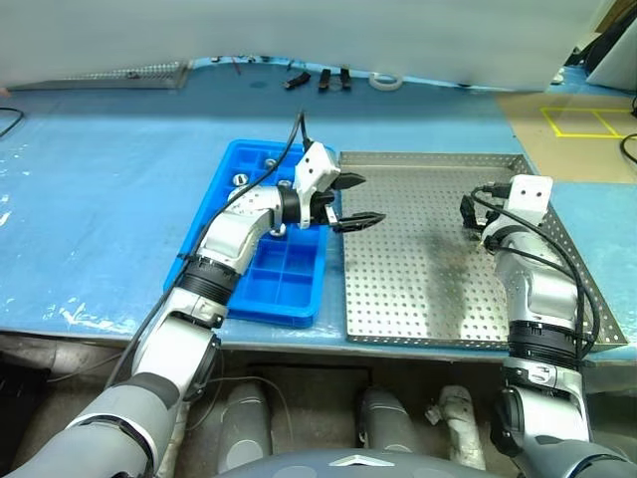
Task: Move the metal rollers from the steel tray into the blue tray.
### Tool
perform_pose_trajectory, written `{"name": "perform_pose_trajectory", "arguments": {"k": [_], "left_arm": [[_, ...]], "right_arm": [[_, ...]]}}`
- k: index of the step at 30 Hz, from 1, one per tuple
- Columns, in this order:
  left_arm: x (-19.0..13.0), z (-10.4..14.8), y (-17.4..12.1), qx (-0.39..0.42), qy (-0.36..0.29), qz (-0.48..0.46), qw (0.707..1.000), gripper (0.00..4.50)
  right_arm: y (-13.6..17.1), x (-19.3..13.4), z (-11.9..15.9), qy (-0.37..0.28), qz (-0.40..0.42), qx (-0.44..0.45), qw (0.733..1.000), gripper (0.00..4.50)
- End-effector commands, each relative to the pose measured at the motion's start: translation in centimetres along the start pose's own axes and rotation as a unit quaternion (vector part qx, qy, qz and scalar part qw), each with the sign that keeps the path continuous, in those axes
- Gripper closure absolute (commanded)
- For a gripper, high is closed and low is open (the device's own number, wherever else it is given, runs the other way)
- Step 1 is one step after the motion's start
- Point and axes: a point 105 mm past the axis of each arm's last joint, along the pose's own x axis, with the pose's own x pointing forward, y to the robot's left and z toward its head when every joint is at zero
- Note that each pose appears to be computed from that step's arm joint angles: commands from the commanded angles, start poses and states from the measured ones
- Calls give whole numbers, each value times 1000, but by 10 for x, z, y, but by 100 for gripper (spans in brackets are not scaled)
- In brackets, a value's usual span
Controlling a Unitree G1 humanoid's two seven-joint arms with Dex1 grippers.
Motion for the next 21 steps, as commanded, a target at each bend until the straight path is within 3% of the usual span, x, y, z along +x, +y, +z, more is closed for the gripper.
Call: {"name": "perform_pose_trajectory", "arguments": {"k": [1,10,13,19,21], "left_arm": [[-8,8,1,14,-8,11,1000,0],[-19,3,-2,9,1,27,1000,0],[-20,2,-2,10,5,28,1000,0],[-25,-2,-4,12,17,25,999,0],[-28,-3,-2,11,20,28,999,0]], "right_arm": [[-14,3,7,-16,-40,-1,999,2],[-21,5,-11,6,-48,-3,999,2],[-21,4,-14,11,-55,-3,998,67],[-17,1,-13,10,-47,1,999,277],[-17,0,-13,9,-46,3,999,284]]}}
